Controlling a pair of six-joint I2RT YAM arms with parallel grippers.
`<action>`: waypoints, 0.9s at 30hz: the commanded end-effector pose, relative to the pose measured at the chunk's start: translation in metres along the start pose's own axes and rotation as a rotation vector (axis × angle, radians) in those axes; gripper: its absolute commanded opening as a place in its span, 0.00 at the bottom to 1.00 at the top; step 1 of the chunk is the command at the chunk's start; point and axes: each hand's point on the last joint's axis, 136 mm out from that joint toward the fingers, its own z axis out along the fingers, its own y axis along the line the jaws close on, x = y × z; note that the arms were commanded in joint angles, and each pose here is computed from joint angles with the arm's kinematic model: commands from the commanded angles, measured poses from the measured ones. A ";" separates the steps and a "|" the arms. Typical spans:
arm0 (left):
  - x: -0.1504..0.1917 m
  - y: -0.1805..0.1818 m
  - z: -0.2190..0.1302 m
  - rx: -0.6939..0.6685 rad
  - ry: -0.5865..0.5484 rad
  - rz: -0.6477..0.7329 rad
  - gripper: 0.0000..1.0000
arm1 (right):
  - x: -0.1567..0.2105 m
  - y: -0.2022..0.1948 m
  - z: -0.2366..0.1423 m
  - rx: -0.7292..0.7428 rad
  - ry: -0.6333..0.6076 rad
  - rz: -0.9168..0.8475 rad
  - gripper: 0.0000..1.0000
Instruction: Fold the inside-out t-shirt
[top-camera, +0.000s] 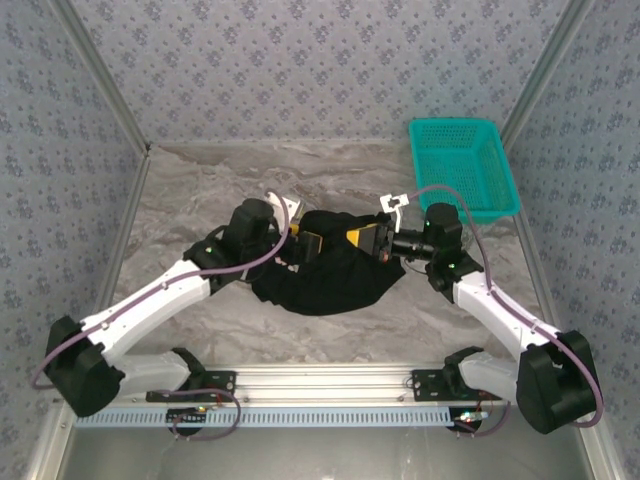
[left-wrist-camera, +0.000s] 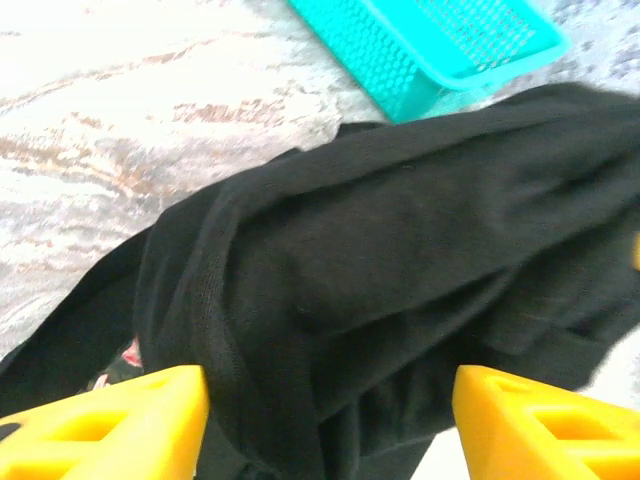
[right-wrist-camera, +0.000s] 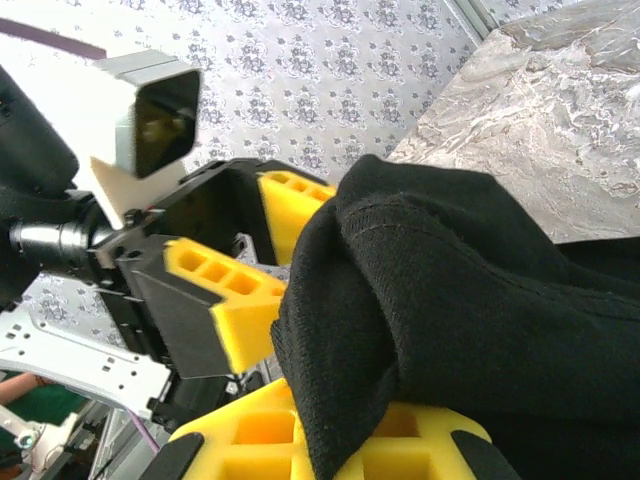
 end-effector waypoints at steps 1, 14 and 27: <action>-0.006 -0.027 -0.001 0.146 -0.024 0.072 0.56 | -0.015 0.012 0.000 -0.016 -0.018 -0.031 0.00; -0.008 -0.072 0.025 0.409 0.090 0.061 0.41 | -0.009 0.009 -0.004 0.029 -0.004 -0.072 0.00; -0.014 -0.069 0.031 0.395 0.085 0.059 0.00 | -0.003 0.005 -0.006 0.050 0.014 -0.072 0.00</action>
